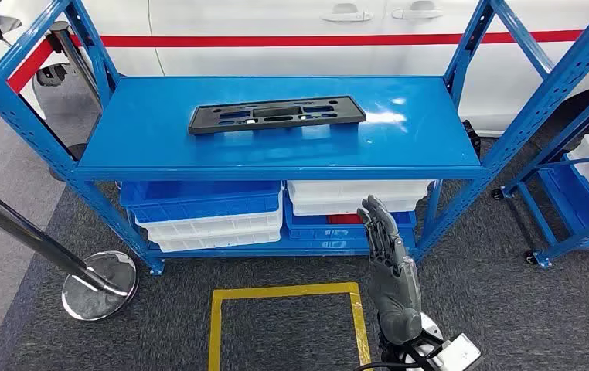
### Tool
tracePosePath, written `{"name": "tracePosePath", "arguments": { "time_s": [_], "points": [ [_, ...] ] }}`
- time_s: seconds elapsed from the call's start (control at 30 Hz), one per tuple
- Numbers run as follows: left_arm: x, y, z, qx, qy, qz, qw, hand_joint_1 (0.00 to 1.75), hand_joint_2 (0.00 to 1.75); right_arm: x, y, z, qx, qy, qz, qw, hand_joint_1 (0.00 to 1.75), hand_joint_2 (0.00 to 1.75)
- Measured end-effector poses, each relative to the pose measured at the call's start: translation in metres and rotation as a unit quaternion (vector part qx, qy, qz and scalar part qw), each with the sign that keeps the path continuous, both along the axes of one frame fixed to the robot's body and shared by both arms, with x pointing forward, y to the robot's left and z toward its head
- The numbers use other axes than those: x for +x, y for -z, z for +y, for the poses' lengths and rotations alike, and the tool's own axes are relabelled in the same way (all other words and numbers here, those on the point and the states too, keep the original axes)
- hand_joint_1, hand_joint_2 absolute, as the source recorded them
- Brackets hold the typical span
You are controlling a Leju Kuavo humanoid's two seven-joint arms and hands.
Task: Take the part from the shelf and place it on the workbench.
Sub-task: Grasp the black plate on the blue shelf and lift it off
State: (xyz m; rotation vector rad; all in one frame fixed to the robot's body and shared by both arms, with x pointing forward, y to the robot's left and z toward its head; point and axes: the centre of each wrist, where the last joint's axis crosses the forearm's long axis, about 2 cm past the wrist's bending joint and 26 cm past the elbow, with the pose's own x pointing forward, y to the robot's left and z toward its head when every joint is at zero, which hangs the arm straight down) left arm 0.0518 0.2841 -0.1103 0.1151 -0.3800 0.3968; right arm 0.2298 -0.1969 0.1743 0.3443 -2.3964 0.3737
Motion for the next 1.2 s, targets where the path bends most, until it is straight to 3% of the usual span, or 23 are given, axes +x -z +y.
{"name": "tracePosePath", "arguments": {
  "time_s": [1.2],
  "points": [
    [-0.0025,0.0004,-0.0004,-0.002,0.011,0.000,1.000,0.00,0.00,-0.0027,-0.0032,-0.0016,-0.004,0.005,-0.009,1.000,0.00,0.00]
  ]
}}
